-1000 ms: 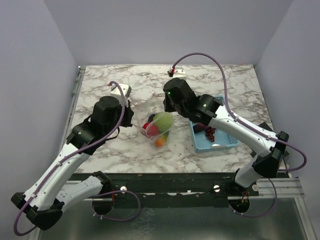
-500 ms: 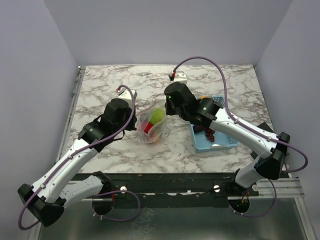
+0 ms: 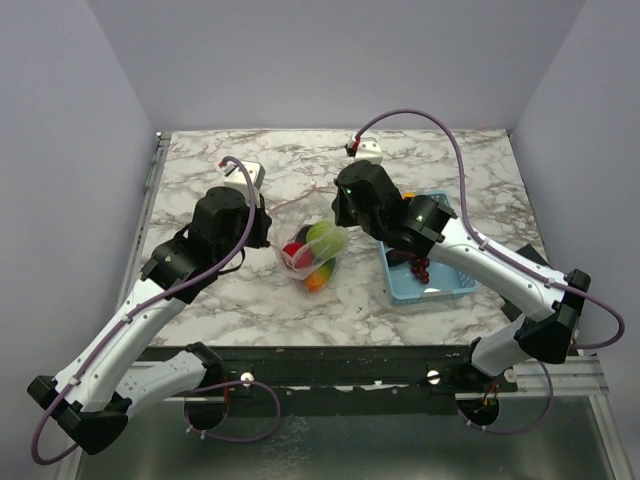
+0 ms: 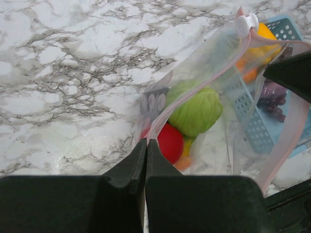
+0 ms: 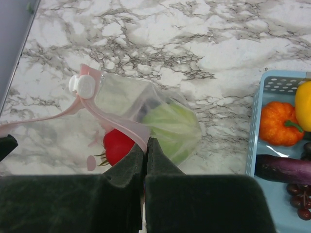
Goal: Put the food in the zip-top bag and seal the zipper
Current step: Adjust the zipper food storage bag at the center of the board.
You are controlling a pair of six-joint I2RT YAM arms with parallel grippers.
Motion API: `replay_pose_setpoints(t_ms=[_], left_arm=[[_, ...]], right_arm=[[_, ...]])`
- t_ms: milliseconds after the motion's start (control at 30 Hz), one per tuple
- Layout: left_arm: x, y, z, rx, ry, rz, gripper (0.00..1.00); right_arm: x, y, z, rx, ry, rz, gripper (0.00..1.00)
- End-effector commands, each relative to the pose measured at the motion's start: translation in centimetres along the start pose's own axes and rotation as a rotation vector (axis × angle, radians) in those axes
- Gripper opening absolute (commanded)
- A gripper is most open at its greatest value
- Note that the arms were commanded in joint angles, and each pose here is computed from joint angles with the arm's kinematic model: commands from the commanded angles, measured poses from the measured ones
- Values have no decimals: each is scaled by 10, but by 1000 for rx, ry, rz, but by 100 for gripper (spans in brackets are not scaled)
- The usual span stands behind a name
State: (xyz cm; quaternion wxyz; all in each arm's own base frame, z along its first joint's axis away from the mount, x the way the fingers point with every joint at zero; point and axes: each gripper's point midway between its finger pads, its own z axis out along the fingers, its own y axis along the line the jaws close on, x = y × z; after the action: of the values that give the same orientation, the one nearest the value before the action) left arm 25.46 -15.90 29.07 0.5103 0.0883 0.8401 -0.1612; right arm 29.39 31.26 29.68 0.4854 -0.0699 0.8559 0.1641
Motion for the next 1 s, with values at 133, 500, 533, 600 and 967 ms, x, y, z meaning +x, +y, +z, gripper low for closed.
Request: replay_pose_setpoints(t_ms=[133, 500, 533, 600, 967], left_arm=[[-37, 13, -10, -90, -95, 14, 0], [-79, 18, -14, -158, -172, 34, 0], [-79, 18, -13, -160, -170, 38, 0], [-76, 16, -9, -153, -158, 42, 0], [-37, 3, 22, -61, -97, 71, 0]], right_arm=[[-10, 5, 3, -13, -40, 26, 1], [-18, 26, 24, -54, -57, 44, 1], [-16, 28, 28, -60, -52, 49, 1], [-11, 29, 36, -62, -39, 60, 1], [32, 4, 60, -14, 49, 72, 1]])
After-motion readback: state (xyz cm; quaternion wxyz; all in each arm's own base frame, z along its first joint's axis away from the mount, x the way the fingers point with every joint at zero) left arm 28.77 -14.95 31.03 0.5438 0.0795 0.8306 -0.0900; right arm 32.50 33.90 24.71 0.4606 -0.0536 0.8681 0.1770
